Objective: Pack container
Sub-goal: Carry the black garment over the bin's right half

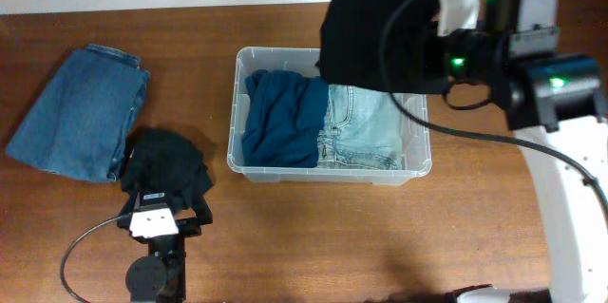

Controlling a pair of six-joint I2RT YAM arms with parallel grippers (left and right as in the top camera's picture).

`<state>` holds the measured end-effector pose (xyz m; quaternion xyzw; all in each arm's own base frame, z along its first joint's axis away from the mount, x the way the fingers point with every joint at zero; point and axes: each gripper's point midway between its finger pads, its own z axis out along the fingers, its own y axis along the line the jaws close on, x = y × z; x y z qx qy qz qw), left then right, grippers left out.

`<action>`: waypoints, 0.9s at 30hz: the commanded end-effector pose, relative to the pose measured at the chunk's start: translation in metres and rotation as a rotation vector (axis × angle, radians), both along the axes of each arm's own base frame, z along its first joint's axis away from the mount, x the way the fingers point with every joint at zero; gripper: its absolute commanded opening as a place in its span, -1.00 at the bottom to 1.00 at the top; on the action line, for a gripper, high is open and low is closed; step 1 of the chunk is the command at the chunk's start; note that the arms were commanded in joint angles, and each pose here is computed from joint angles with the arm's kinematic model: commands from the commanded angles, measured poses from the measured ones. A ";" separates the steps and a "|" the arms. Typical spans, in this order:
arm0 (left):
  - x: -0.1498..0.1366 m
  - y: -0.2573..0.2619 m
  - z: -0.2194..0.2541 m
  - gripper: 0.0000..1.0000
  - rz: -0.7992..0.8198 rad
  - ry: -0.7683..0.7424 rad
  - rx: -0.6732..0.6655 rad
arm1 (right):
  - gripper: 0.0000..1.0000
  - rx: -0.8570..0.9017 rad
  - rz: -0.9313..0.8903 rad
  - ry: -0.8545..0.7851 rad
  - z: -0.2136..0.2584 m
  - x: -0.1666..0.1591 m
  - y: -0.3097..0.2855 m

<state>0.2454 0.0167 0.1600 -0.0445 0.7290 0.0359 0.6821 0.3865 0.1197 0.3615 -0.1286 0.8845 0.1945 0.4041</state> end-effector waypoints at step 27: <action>0.000 0.000 0.000 0.99 0.000 0.000 0.012 | -0.92 -0.652 0.644 0.141 -0.104 -0.046 0.003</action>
